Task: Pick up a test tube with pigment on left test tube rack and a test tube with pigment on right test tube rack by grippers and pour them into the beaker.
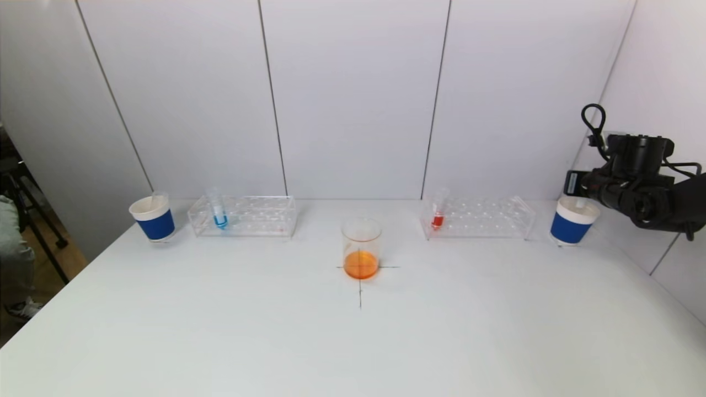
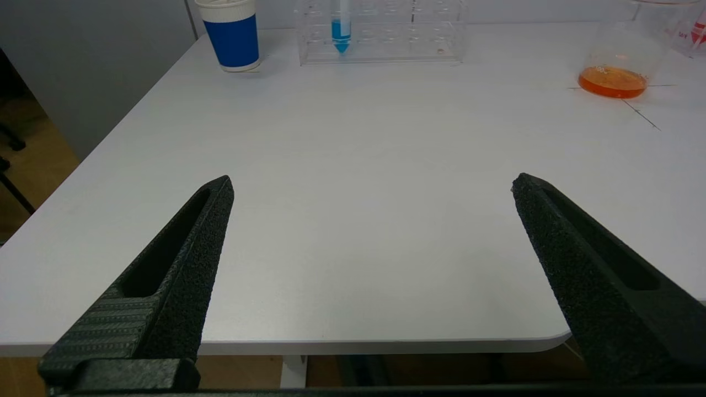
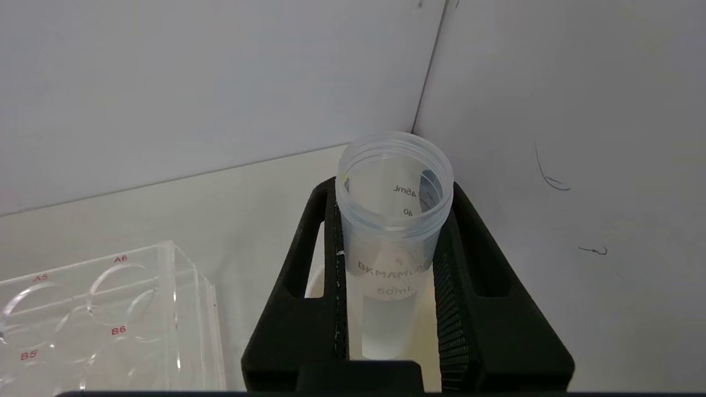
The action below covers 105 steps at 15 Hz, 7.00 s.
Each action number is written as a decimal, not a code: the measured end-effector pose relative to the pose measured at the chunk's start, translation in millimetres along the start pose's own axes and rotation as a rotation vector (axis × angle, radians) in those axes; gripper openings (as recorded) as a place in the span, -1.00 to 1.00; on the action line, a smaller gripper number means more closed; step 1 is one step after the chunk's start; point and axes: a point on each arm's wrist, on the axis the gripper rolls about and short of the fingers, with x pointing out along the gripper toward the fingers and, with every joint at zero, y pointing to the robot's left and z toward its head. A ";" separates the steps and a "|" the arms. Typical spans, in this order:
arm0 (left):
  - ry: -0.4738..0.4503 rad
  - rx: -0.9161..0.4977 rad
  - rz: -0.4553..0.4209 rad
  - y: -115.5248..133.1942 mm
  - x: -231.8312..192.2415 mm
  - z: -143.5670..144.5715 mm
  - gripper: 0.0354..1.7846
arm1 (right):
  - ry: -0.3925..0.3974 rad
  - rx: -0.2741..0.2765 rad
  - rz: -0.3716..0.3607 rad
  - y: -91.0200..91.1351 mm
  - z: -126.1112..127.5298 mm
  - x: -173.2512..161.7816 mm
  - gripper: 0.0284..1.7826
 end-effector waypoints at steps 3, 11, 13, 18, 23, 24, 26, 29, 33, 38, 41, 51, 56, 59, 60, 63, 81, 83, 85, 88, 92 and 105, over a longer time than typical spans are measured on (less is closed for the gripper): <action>0.000 0.000 0.000 0.0 0.0 0.0 0.98 | -0.014 -0.002 -0.002 -0.2 -6.5 1.9 -0.46; 0.000 0.000 0.000 0.0 0.0 0.0 0.98 | 0.040 -0.002 -0.010 -4.2 -24.7 1.6 -0.46; 0.000 0.000 0.000 0.0 0.0 0.0 0.98 | 0.039 -0.002 -0.012 -4.8 -26.9 1.1 -0.46; 0.000 0.000 0.000 0.0 0.0 0.0 0.98 | 0.001 -0.005 -0.013 -5.8 -28.5 -0.2 -0.46; 0.000 0.000 0.000 0.0 0.0 0.0 0.98 | 0.007 -0.002 -0.014 -6.5 -30.8 -0.8 -0.46; 0.000 0.000 0.000 0.0 0.0 0.0 0.98 | 0.007 -0.003 -0.015 -6.5 -30.9 -0.8 -0.45; 0.000 0.000 0.000 0.0 0.0 0.0 0.98 | 0.009 -0.008 -0.015 -6.5 -31.1 -0.9 -0.36; 0.000 0.000 0.000 0.0 0.0 0.0 0.98 | 0.006 -0.007 -0.015 -7.3 -29.9 -1.5 0.00; 0.000 0.000 0.000 0.0 0.0 0.0 0.98 | 0.002 -0.007 -0.016 -7.6 -27.8 -2.8 0.68; 0.000 0.000 -0.001 0.0 0.0 0.0 0.98 | -0.013 -0.009 -0.010 -6.9 -17.4 -19.5 0.99; 0.000 0.000 0.000 0.0 0.0 0.0 0.98 | -0.035 -0.018 0.025 3.4 -2.6 -60.1 0.99; 0.000 0.000 0.000 0.0 0.0 0.0 0.98 | -0.175 -0.058 0.192 25.0 -19.6 -283.1 0.99; 0.000 0.000 0.000 0.0 0.0 0.0 0.98 | -0.263 -0.056 0.165 -2.9 -48.8 -345.7 0.99; 0.000 0.000 0.000 0.0 0.0 0.0 0.98 | -0.283 -0.059 0.145 -18.0 -65.5 -369.6 0.99; 0.000 0.000 0.000 0.0 0.0 0.0 0.98 | -0.281 -0.060 0.140 -22.0 -69.9 -376.2 0.99; 0.000 0.000 0.000 0.0 0.0 0.0 0.98 | -0.283 -0.058 0.125 -35.1 -84.8 -399.2 0.99; 0.000 0.000 0.000 0.0 0.0 0.0 0.98 | -0.371 -0.043 0.293 -52.7 -179.3 -438.7 0.99; 0.000 0.000 0.000 0.0 0.0 0.0 0.98 | -0.332 -0.017 0.306 -52.8 -186.2 -438.0 0.99; 0.000 0.000 0.000 0.0 0.0 0.0 0.98 | -0.320 -0.001 0.308 -53.0 -188.4 -438.0 0.99; 0.000 0.000 0.000 0.0 0.0 0.0 0.98 | -0.318 0.042 0.314 -53.0 -188.6 -438.1 0.99; 0.000 0.000 0.000 0.0 0.0 0.0 0.98 | -0.320 0.043 0.314 -53.1 -188.6 -438.2 0.99; 0.000 0.000 0.000 0.0 0.0 -0.1 0.98 | -0.319 0.046 0.314 -53.1 -188.6 -438.2 0.99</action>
